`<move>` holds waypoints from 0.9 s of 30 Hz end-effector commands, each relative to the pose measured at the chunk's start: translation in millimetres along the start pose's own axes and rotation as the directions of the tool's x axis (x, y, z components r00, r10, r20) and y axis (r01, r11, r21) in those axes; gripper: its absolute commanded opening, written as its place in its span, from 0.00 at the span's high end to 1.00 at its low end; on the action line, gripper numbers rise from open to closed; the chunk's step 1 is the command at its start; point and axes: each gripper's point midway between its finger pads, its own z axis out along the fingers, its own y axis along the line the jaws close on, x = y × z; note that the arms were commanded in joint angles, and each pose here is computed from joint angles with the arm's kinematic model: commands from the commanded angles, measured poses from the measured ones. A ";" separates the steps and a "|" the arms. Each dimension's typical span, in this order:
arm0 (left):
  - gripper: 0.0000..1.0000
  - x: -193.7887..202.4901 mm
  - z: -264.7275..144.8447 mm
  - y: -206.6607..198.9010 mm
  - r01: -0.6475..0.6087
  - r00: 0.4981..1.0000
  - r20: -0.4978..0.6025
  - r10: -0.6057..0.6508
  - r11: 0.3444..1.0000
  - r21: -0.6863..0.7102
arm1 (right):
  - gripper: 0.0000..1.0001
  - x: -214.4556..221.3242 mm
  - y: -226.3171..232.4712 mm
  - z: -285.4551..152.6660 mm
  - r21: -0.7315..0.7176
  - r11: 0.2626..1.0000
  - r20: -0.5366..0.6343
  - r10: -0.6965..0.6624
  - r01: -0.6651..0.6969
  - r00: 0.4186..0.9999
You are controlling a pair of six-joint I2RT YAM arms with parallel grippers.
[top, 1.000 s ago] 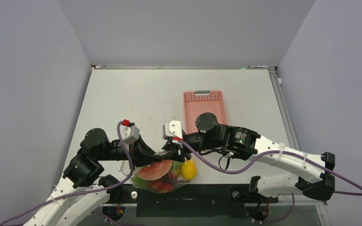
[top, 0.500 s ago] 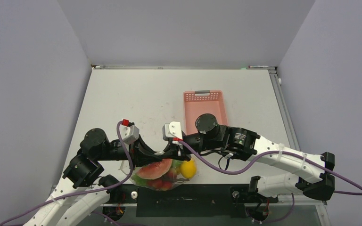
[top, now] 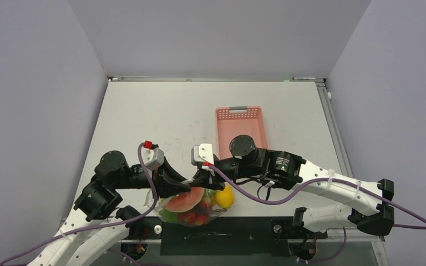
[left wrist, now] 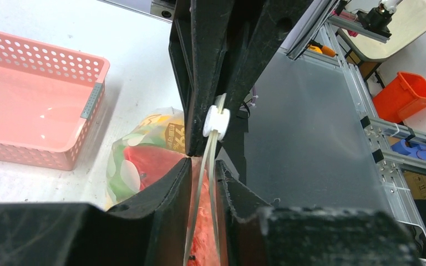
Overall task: Place the food in the zip-top bag and seal the zipper
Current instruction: Zip the zipper food storage bag at the center of the board.
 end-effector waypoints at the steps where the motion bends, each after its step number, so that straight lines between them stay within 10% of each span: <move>1: 0.74 -22.6 -4.6 -10.7 -0.089 0.995 0.047 0.088 0.996 0.012 | 0.95 -28.1 -4.1 -9.0 0.040 0.999 0.080 -0.028 0.024 0.996; 6: 0.55 -23.5 -5.5 -5.9 -0.092 0.995 0.046 0.093 0.996 -0.021 | 0.95 -24.4 -4.2 -10.3 0.045 0.999 0.072 -0.019 0.016 0.997; 27: 0.44 -40.3 -1.5 -3.2 -0.124 0.984 0.122 0.127 0.992 -0.030 | 0.95 -11.8 0.2 -1.8 0.006 1.000 0.019 0.018 -0.018 1.000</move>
